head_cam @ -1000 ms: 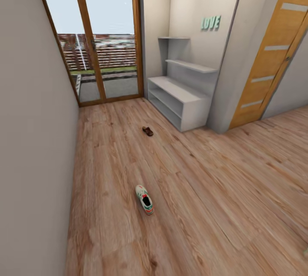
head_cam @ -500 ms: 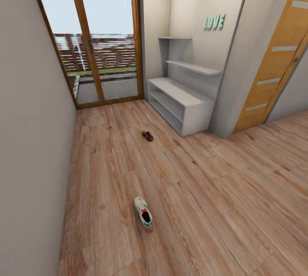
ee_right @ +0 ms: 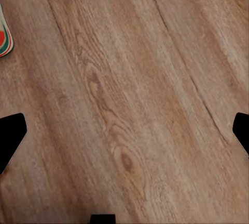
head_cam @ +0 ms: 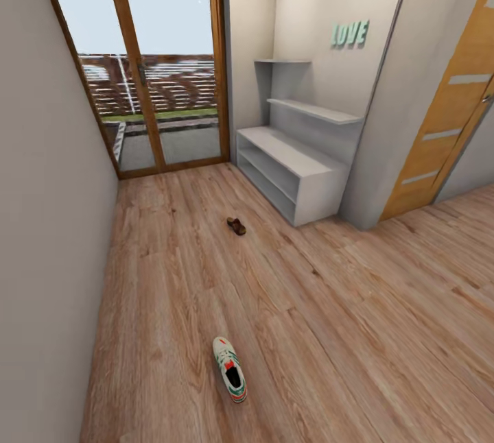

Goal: Pick up the two gym shoes and the two sandals from the corridor floor and place them onto the hallstand (shoe rack) in the corridor, making sure they are on the rack and not on the floor. Arrange them so the two gym shoes are next to each other and the two sandals are next to each other.

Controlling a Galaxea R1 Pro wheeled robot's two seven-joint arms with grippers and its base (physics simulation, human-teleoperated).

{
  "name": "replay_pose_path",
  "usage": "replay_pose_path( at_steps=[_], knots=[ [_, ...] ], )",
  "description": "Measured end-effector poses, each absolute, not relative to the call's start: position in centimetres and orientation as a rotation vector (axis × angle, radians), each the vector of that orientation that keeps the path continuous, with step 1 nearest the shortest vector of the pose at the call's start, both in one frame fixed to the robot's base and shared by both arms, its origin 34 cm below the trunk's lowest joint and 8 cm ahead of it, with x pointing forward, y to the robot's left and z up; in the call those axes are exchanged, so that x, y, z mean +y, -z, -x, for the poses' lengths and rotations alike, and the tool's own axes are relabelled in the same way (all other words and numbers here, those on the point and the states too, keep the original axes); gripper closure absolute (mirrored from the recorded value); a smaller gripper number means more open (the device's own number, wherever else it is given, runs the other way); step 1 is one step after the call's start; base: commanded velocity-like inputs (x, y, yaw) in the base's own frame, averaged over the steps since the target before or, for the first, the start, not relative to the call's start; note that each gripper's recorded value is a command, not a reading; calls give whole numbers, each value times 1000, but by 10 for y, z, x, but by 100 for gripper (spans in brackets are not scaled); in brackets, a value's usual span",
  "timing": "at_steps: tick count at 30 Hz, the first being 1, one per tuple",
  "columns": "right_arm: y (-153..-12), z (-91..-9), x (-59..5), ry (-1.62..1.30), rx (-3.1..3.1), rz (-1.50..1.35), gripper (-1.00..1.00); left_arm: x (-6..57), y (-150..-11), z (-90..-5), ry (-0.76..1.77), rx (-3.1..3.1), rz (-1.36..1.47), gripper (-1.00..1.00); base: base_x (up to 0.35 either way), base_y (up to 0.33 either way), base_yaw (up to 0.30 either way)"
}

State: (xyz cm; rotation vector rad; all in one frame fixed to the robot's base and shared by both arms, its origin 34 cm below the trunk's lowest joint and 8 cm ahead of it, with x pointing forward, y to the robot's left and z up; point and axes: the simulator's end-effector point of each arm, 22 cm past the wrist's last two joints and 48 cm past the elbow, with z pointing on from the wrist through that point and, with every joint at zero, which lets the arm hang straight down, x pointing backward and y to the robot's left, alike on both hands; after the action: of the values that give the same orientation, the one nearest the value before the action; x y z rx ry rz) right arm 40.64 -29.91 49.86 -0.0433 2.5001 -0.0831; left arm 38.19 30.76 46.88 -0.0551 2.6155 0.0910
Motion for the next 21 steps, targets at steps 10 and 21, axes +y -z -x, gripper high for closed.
replay_pose_path(
  at_steps=[10, 21],
  knots=[
    [-499, -407, -300, 84, 2500, 39, -100, 307, -469, -382, -91, 2616, 55, -100, 159, 0, 185],
    [-498, -407, -300, 85, 2500, 38, -100, 308, -469, -382, -92, 2616, 57, -100, 16, 0, 266]
  ],
)
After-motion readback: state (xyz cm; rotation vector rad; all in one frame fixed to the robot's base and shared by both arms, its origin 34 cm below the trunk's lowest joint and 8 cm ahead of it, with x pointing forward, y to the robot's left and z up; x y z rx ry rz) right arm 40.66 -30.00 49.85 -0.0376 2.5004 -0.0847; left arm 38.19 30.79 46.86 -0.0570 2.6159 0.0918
